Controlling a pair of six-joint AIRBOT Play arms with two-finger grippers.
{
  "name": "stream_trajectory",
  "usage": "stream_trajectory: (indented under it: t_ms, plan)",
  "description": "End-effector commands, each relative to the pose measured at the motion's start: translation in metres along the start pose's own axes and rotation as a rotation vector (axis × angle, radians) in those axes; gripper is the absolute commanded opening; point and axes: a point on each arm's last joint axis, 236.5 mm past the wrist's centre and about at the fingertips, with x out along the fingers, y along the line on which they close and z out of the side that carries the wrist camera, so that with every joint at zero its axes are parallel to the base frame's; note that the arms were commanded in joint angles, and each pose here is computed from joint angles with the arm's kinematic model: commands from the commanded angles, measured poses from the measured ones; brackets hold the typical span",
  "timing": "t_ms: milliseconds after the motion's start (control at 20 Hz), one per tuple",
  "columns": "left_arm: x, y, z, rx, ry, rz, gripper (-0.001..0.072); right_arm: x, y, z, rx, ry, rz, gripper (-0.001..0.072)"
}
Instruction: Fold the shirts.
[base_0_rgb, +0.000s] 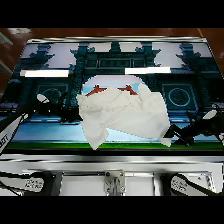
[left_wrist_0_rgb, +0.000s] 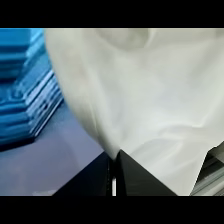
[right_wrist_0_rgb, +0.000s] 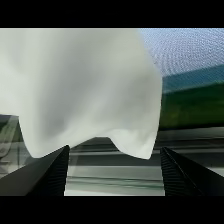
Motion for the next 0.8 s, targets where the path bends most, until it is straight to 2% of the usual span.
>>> stream_trajectory:
  t_ms: [0,200,250,350,400,450,600,750]
  plan:
    - [-0.007,-0.007,0.001,0.022,-0.018,-0.004,0.0043,0.007,-0.009,0.009,0.008,-0.049,-0.028,0.0682]
    - [-0.007,-0.007,0.001,0.021,-0.017,-0.006,0.0043,0.028,0.003,0.011,0.075,-0.006,0.054,0.0681]
    - [-0.008,-0.008,0.0,0.023,-0.01,-0.008,0.0043,0.033,0.009,0.014,0.089,-0.001,0.091,0.0641]
    - [-0.011,-0.012,0.003,0.034,-0.014,-0.012,0.0043,0.033,0.021,0.024,0.1,-0.037,0.145,0.0206]
    - [-0.015,-0.016,0.009,0.054,-0.031,-0.013,0.0042,0.03,0.027,0.029,0.102,-0.058,0.169,0.0104]
    - [-0.021,-0.022,0.017,0.079,-0.055,-0.016,0.0042,0.026,0.032,0.033,0.086,-0.072,0.186,0.0069]
    - [-0.064,-0.056,0.052,0.172,-0.18,-0.033,0.004,-0.007,0.05,0.04,-0.063,-0.129,0.215,0.0068]
    - [-0.159,-0.123,0.082,0.363,-0.422,-0.031,0.004,-0.105,0.089,0.056,-0.301,-0.369,0.203,0.0068]
